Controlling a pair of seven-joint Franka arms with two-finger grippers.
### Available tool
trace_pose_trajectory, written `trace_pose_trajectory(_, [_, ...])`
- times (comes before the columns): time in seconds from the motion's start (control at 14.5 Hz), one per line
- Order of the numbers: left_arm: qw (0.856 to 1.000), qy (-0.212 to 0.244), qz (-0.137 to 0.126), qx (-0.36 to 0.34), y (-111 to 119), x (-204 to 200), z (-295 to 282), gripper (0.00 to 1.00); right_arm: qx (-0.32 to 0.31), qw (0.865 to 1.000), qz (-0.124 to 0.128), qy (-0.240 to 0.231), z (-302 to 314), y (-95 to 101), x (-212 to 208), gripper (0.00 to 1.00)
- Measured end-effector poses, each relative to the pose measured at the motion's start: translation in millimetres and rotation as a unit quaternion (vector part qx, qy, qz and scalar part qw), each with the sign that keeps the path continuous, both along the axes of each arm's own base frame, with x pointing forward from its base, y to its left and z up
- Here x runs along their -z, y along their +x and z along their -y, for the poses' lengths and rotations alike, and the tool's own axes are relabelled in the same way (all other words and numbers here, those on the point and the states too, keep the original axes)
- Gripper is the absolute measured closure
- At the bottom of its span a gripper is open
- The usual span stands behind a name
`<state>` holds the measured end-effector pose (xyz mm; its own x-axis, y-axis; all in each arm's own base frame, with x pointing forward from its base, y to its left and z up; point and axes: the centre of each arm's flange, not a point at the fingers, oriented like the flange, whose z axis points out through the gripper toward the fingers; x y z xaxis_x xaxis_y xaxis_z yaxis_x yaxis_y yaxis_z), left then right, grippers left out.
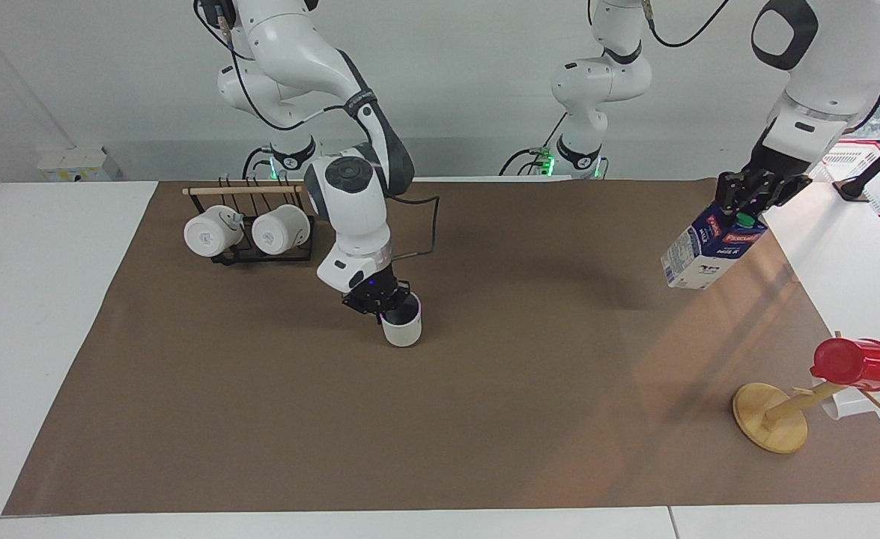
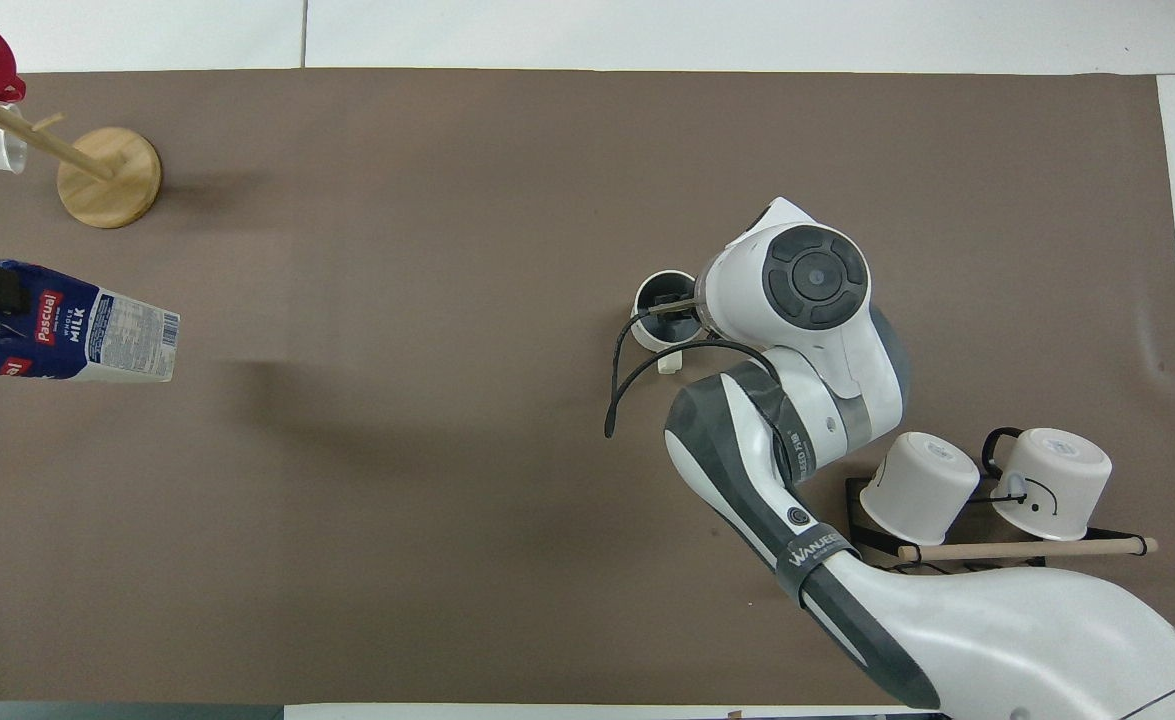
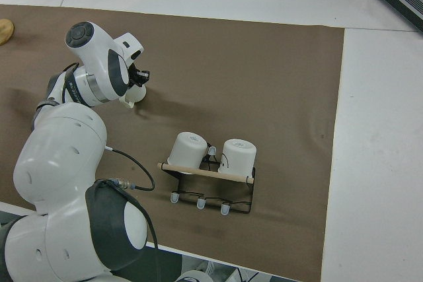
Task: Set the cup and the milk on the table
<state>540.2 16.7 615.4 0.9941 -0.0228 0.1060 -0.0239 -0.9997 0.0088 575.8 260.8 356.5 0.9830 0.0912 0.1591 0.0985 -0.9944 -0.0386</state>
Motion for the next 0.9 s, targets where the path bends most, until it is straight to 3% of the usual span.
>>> trace_pose_trajectory(0.07, [1.0,0.0,0.0,0.0,0,-3,0,0.6,0.003,1.0,-0.001,0.0,1,-0.2,1,0.9])
trace_pose_trajectory(0.34, [1.0,0.0,0.003,0.004,0,-3,8,0.6,0.022,1.0,0.003,0.003,6,2.4,-4,0.48])
trace_pose_trajectory(0.62, [1.0,0.01,0.02,0.01,10,2,56,0.6,0.062,0.998,0.009,0.007,35,22.1,-58,0.07])
trace_pose_trajectory(0.69, [1.0,0.011,0.022,0.008,12,7,82,0.6,0.074,0.997,0.001,0.003,49,27.8,-78,0.0])
trace_pose_trajectory(0.9, [1.0,0.003,0.02,0.0,11,25,160,0.6,0.114,0.993,-0.03,-0.012,99,39.9,-139,0.0])
